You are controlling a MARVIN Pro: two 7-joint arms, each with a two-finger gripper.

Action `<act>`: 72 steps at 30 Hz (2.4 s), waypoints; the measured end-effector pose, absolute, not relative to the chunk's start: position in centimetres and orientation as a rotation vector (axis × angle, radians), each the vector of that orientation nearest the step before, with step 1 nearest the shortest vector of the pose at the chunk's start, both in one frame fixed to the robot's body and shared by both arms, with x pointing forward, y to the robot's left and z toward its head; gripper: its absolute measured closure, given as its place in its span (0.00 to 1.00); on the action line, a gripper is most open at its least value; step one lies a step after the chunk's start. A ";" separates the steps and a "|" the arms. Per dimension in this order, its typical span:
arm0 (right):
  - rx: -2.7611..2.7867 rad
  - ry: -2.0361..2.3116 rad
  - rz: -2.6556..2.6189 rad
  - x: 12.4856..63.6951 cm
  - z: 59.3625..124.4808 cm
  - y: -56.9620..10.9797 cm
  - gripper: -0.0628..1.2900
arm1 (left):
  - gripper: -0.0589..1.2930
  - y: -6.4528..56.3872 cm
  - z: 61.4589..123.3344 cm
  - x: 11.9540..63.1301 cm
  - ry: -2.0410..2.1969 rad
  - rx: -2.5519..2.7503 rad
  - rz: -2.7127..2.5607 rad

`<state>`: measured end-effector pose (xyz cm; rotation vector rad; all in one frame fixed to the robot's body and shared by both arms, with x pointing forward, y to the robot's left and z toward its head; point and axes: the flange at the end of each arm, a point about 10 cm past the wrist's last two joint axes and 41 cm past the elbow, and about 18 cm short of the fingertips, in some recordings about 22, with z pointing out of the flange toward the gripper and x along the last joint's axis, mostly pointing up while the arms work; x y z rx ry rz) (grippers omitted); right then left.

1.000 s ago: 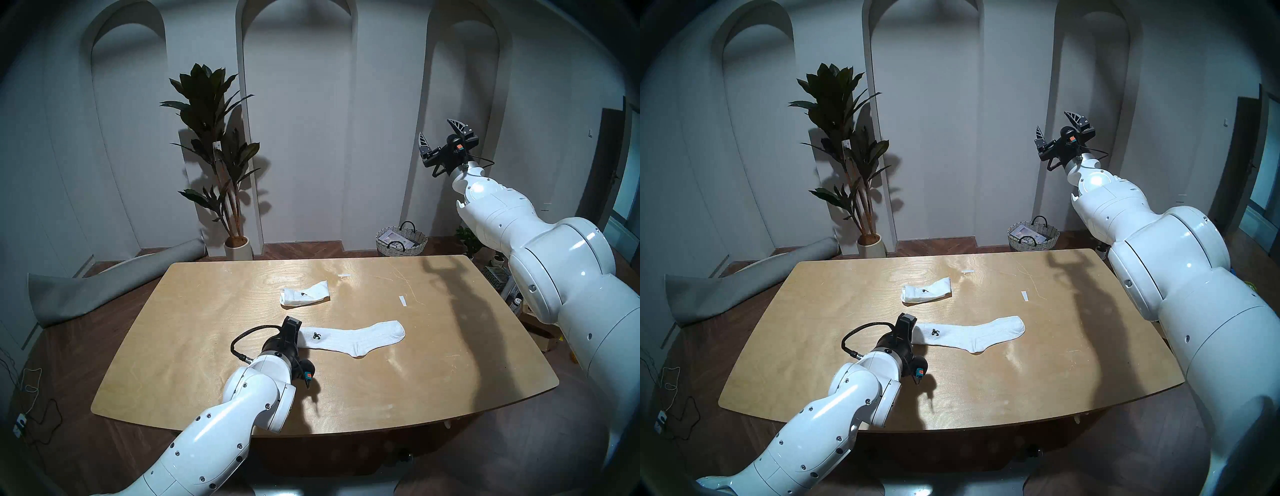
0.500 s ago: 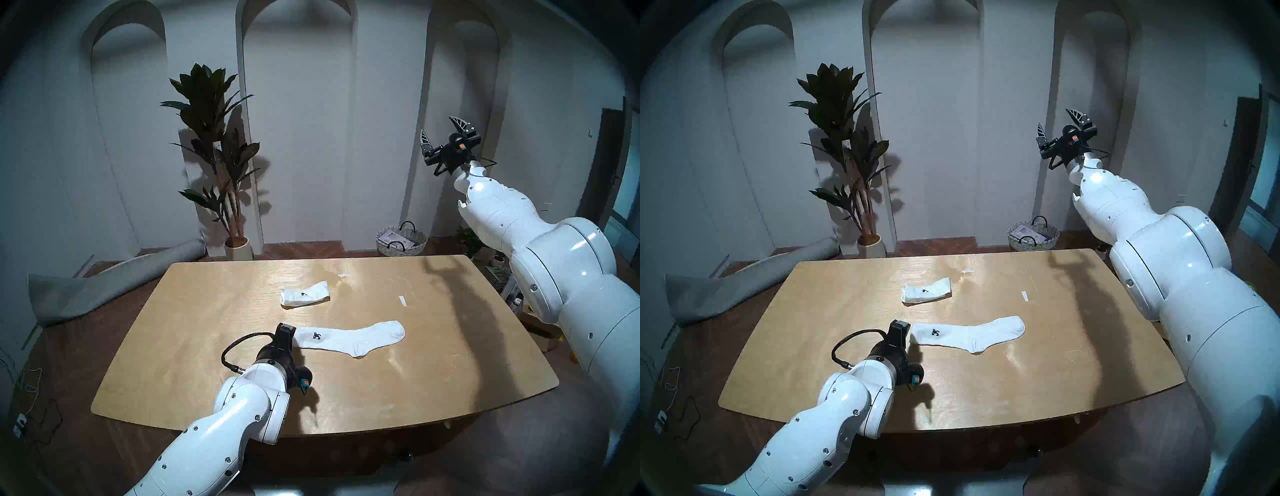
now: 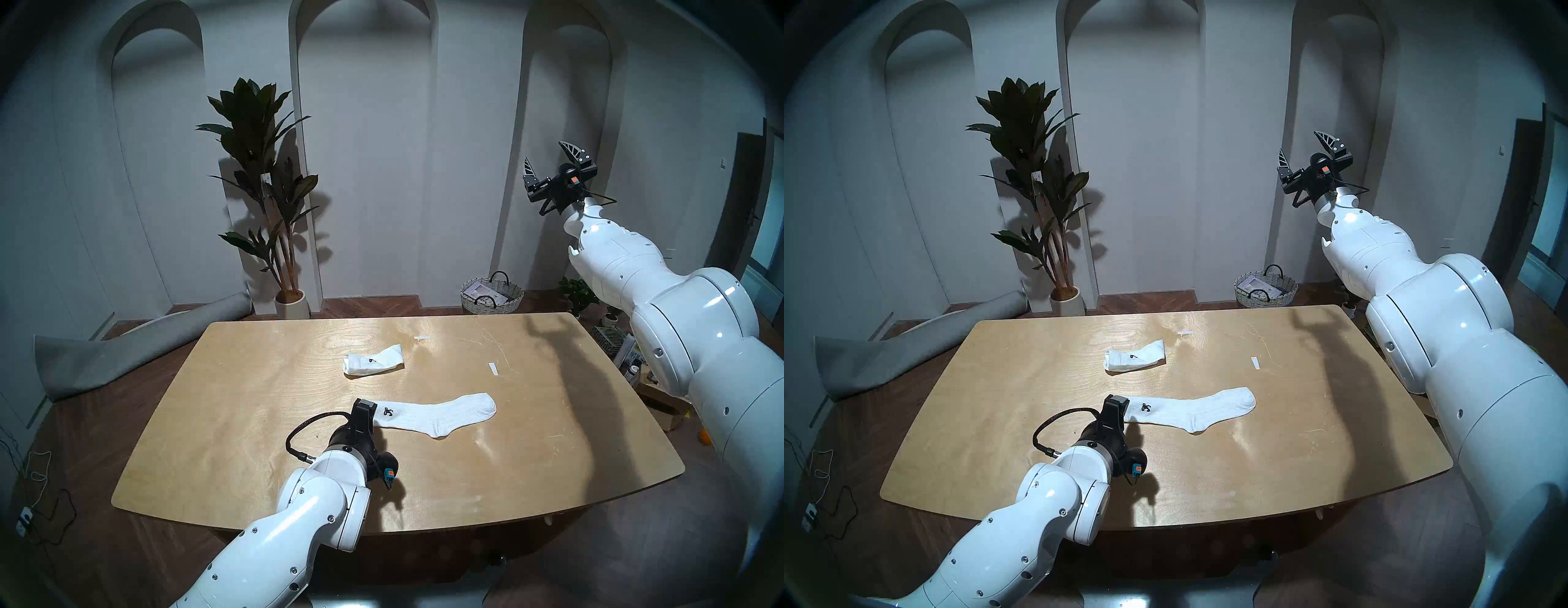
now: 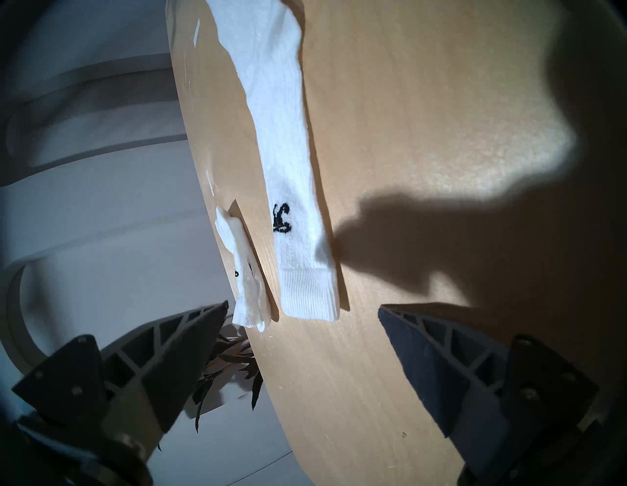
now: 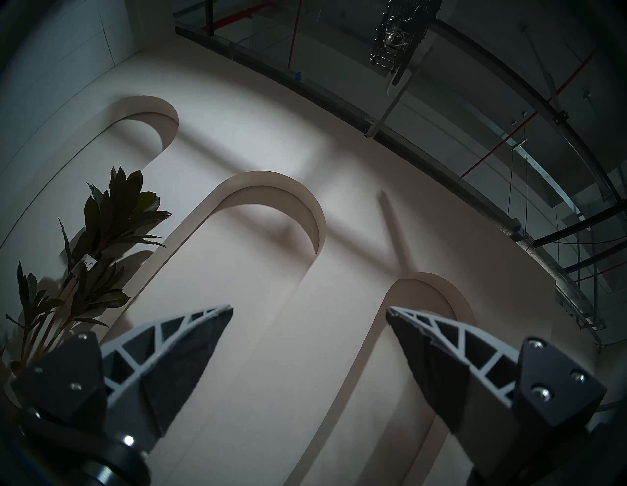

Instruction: Fold socks in half once and place them neatly on the table

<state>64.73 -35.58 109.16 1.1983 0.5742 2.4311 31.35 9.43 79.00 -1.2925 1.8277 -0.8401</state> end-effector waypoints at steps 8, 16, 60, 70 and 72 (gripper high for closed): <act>1.199 0.565 2.423 64.6 109.1 -36.2 0.05 | 0.08 8.7 79.0 32.3 1.819 -1.280 -0.839; 1.199 0.554 2.418 64.5 109.1 -36.7 0.05 | 0.08 8.2 78.7 33.2 1.827 -1.273 -0.824; 1.191 0.534 2.410 64.5 109.2 -36.8 0.05 | 0.41 9.5 77.1 36.7 1.854 -1.222 -0.717; 1.188 0.542 2.406 64.5 109.2 -36.6 0.05 | 0.88 9.5 77.1 36.7 1.855 -1.215 -0.723; 1.187 0.544 2.405 64.5 109.2 -36.6 0.05 | 0.98 9.5 77.1 36.6 1.848 -1.214 -0.727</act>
